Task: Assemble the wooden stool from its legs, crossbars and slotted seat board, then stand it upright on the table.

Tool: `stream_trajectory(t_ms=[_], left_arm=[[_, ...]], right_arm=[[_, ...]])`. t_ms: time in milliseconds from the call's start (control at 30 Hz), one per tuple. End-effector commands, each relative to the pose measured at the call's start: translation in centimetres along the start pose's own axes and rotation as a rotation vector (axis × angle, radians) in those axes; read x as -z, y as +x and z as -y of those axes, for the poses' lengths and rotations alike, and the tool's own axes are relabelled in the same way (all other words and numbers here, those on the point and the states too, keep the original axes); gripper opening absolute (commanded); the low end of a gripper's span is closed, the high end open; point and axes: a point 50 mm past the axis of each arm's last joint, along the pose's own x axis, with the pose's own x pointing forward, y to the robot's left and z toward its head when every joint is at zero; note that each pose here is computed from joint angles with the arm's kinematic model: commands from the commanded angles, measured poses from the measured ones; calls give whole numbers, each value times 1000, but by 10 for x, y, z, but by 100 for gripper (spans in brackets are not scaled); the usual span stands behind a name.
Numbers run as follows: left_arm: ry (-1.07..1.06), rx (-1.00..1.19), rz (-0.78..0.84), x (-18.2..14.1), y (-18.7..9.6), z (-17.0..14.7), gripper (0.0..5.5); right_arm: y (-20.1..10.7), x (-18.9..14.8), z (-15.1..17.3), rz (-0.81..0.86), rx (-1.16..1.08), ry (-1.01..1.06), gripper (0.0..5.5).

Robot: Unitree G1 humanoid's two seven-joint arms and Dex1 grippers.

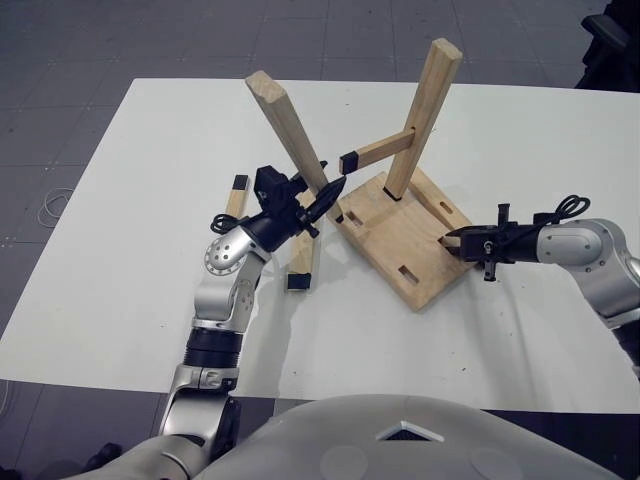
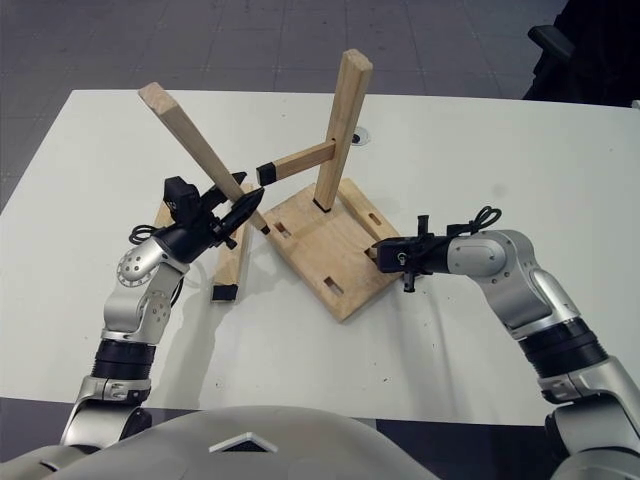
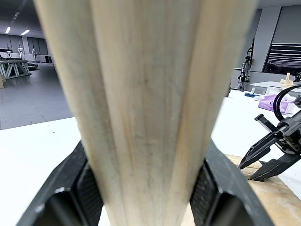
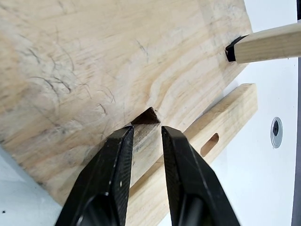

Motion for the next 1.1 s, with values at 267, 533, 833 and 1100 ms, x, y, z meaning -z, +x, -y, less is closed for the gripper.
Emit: stream_trajectory(t_ms=[267, 533, 833, 1100], left_arm=[[15, 33, 23, -2, 12, 2, 206], [27, 50, 25, 7, 20, 9, 206], [21, 50, 22, 16, 20, 11, 206], [21, 38, 20, 20, 17, 9, 206]], right_arm=[[14, 17, -27, -89, -121, 56, 110], [15, 15, -26, -83, -118, 56, 110], [14, 14, -28, -78, -119, 59, 110], [14, 13, -26, -72, -118, 54, 110]])
